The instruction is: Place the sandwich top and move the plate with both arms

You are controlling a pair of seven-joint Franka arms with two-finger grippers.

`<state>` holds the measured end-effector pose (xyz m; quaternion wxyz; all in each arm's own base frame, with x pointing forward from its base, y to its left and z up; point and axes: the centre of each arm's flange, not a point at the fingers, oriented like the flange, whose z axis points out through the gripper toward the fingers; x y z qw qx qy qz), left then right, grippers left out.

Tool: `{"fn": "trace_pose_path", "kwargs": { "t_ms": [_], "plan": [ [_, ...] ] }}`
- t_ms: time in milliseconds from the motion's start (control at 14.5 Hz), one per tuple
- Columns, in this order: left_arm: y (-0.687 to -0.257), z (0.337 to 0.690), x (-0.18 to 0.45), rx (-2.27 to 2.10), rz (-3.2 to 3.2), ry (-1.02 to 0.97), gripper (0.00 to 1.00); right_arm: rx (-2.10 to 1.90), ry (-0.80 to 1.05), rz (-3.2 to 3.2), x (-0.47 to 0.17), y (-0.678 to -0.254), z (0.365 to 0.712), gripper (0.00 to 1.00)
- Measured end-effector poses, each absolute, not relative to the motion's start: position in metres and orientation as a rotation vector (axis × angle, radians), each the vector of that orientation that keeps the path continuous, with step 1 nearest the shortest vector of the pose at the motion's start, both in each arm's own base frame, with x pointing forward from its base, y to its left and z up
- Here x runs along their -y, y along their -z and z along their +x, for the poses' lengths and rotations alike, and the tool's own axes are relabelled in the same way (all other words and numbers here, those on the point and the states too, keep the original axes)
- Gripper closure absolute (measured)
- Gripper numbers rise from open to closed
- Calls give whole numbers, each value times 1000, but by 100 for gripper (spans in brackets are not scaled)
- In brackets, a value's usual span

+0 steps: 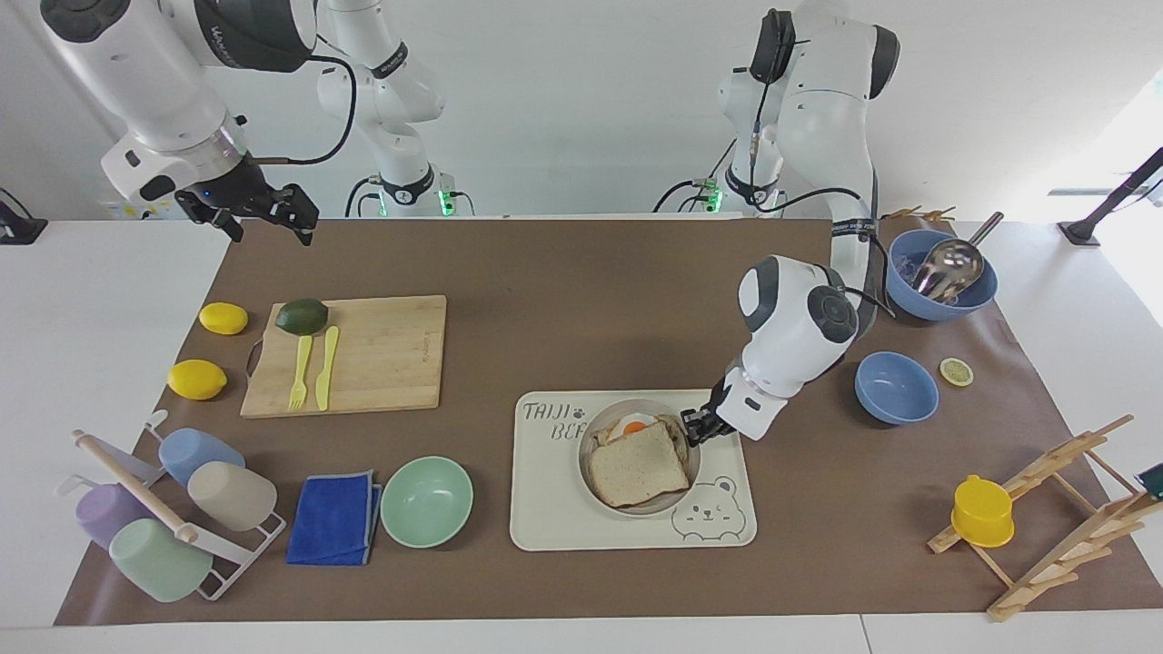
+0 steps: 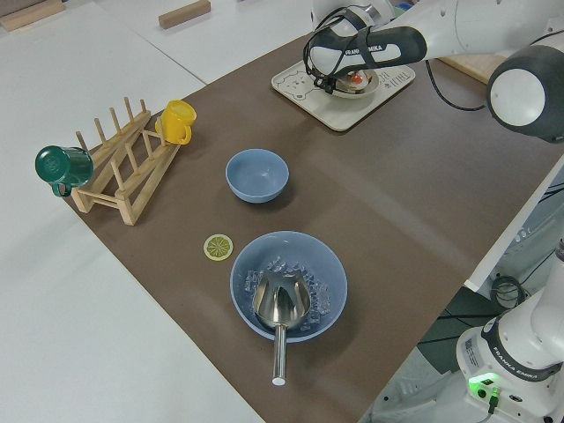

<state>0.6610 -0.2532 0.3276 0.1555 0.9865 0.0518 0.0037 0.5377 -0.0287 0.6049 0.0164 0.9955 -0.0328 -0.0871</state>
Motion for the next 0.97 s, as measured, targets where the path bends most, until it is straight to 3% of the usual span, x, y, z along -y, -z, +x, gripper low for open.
{"fn": "trace_pose_path", "kwargs": {
  "t_ms": [483,690,966],
  "plan": [
    [-352,670,233,-175,2818,-29,4,102,271,3095,29,-605,538,0],
    [-412,669,182,-201,2833,-12,0,102,271,3095,29,-605,538,0],
    [-520,632,125,-150,2969,-26,0,102,271,3095,29,-605,538,0]
  ]
}}
